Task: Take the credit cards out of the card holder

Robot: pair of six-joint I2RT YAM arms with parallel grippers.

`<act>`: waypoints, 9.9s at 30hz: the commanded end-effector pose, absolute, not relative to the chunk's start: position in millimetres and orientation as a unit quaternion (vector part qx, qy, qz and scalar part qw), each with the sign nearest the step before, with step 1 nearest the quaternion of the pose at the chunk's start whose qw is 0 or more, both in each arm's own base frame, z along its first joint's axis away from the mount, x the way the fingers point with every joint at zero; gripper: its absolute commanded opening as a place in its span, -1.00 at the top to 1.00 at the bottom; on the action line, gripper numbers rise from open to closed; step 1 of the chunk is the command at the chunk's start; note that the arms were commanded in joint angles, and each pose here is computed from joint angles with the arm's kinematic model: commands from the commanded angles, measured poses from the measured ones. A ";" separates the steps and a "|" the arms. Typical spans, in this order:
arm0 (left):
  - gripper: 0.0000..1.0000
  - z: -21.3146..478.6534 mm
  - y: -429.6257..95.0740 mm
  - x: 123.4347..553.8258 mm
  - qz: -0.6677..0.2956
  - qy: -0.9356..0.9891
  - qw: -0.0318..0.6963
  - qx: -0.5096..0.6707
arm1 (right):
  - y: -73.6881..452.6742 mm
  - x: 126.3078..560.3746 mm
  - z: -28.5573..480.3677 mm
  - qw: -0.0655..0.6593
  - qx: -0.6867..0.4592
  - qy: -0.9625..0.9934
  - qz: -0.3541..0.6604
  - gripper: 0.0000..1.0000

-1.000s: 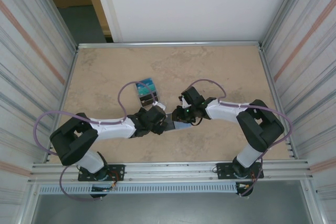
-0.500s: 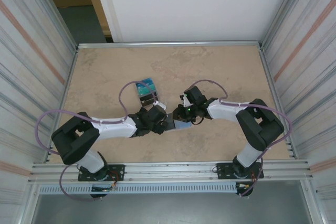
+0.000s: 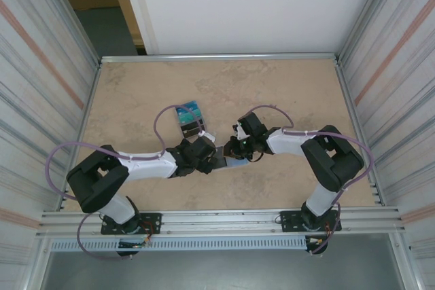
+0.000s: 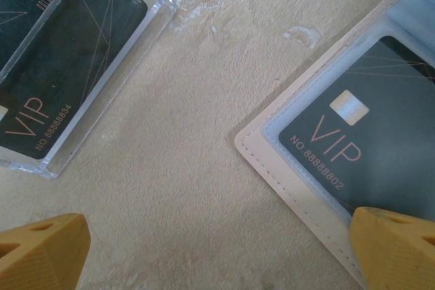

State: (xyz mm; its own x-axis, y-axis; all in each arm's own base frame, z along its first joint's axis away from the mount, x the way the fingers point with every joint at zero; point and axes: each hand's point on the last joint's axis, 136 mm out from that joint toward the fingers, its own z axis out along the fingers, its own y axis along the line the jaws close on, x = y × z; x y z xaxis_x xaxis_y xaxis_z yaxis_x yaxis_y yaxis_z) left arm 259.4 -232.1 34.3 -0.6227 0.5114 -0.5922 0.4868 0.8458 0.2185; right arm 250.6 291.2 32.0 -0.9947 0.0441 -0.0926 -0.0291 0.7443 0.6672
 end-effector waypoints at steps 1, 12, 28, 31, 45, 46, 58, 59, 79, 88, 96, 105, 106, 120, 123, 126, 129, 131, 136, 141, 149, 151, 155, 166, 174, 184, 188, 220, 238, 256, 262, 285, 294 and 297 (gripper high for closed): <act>-0.97 28.1 -226.6 257.9 0.029 0.908 0.317 0.273 | 291.0 247.4 26.8 0.037 0.013 0.930 0.366 0.72; -0.97 27.5 -225.6 257.4 0.029 0.909 0.317 0.271 | 287.5 247.4 24.5 0.034 0.027 0.925 0.377 0.80; -0.97 29.1 -225.3 258.0 0.028 0.908 0.320 0.269 | 283.3 245.6 19.4 0.032 0.032 0.928 0.369 0.78; -0.97 29.2 -226.2 258.1 0.027 0.908 0.321 0.269 | 283.9 244.3 18.4 0.029 0.030 0.928 0.370 0.76; -0.97 28.2 -227.8 258.6 0.025 0.908 0.319 0.269 | 295.8 241.6 20.6 0.016 0.014 0.918 0.396 0.74; -0.97 28.1 -227.8 258.4 0.025 0.908 0.319 0.270 | 297.0 241.1 21.6 0.015 0.011 0.916 0.400 0.74; -0.98 27.7 -228.2 258.0 0.023 0.909 0.318 0.269 | 302.6 238.1 21.3 0.008 0.008 0.908 0.419 0.77; -0.97 28.0 -228.7 258.3 0.022 0.909 0.319 0.269 | 303.2 238.4 21.4 0.008 0.008 0.907 0.421 0.78; -0.97 40.0 -222.4 258.1 0.029 0.907 0.327 0.264 | 282.9 244.5 15.5 0.026 0.020 0.930 0.366 1.00; -0.97 36.3 -224.0 258.3 0.030 0.908 0.322 0.266 | 275.2 249.5 22.1 0.041 0.015 0.940 0.338 1.00; -0.97 40.3 -225.1 260.0 0.031 0.906 0.326 0.267 | 266.5 252.6 25.5 0.047 0.018 0.945 0.325 1.00; -0.98 54.2 -233.0 267.0 0.027 0.899 0.341 0.274 | 262.5 257.1 35.9 0.060 0.015 0.945 0.322 1.00; -0.98 56.5 -235.2 268.5 0.025 0.897 0.344 0.276 | 262.6 256.8 36.1 0.061 0.014 0.945 0.322 1.00; -0.97 62.3 -259.1 286.6 0.027 0.880 0.363 0.304 | 259.2 257.9 37.2 0.064 0.012 0.948 0.312 1.00; -0.98 58.7 -263.6 288.4 0.035 0.878 0.362 0.312 | 257.8 258.2 34.9 0.063 0.014 0.949 0.310 1.00; -0.97 53.7 -266.6 289.2 0.049 0.875 0.357 0.324 | 257.4 258.3 33.8 0.062 0.015 0.948 0.310 1.00; -0.97 47.9 -267.7 288.9 0.068 0.872 0.350 0.337 | 257.3 259.0 34.9 0.064 0.015 0.948 0.312 1.00; -0.97 44.3 -268.2 287.7 0.075 0.871 0.345 0.341 | 255.8 259.1 35.7 0.064 0.017 0.948 0.312 1.00; -0.97 37.3 -265.4 285.1 0.079 0.874 0.336 0.343 | 249.3 259.3 37.1 0.070 0.021 0.948 0.310 1.00; -0.97 33.1 -263.4 283.8 0.084 0.875 0.329 0.345 | 240.2 258.6 36.4 0.071 0.030 0.949 0.305 1.00; -0.98 31.1 -266.0 283.2 0.079 0.877 0.325 0.346 | 239.4 259.4 42.4 0.076 0.029 0.945 0.317 1.00; -0.97 31.0 -266.7 283.3 0.079 0.876 0.325 0.346 | 242.5 259.9 44.1 0.076 0.030 0.940 0.330 1.00; -0.97 29.7 -267.2 282.5 0.078 0.877 0.323 0.348 | 247.4 261.0 46.9 0.076 0.035 0.929 0.361 1.00; -0.97 27.1 -267.4 280.3 0.074 0.878 0.320 0.348 | 260.6 260.6 55.5 0.070 0.041 0.898 0.432 0.81; -0.98 26.1 -269.0 278.3 0.072 0.879 0.319 0.348 | 263.5 258.7 50.3 0.064 0.044 0.895 0.440 0.76; -0.97 27.6 -270.4 277.8 0.066 0.880 0.321 0.343 | 271.9 256.4 37.6 0.050 0.039 0.898 0.436 0.65; -0.98 26.9 -270.7 277.5 0.063 0.882 0.319 0.342 | 276.1 256.5 38.8 0.048 0.034 0.894 0.444 0.65; -0.98 44.9 -268.6 279.3 0.045 0.882 0.337 0.327 | 234.5 261.2 58.5 0.115 0.002 0.948 0.297 1.00; -0.97 86.3 -273.0 280.2 0.012 0.874 0.374 0.311 | 232.8 256.4 94.1 0.160 -0.014 0.932 0.325 1.00; -0.97 47.0 -274.1 281.9 0.039 0.883 0.335 0.326 | 254.7 252.4 45.5 0.064 0.019 0.937 0.343 0.85; -0.97 37.9 -279.7 282.3 0.034 0.884 0.328 0.331 | 254.8 254.6 36.9 0.065 0.015 0.943 0.325 0.50; -0.97 30.1 -282.8 281.1 0.032 0.887 0.316 0.336 | 252.9 269.5 53.3 0.095 0.005 0.952 0.290 0.29; -0.97 30.5 -280.2 280.0 0.034 0.887 0.317 0.334 | 249.7 262.1 62.9 0.096 -0.008 0.965 0.245 0.26; -0.97 29.7 -278.6 279.7 0.035 0.888 0.316 0.333 | 248.6 261.5 62.6 0.094 -0.007 0.966 0.240 0.24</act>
State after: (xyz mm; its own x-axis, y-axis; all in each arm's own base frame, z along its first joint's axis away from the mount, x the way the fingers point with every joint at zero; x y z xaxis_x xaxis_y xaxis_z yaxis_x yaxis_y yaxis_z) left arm 284.6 -284.7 39.2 -0.5567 0.6050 -0.5692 0.5656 0.7779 0.2736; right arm 262.5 253.5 54.3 -0.9845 0.0448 -0.1694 -0.0459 0.8673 0.4956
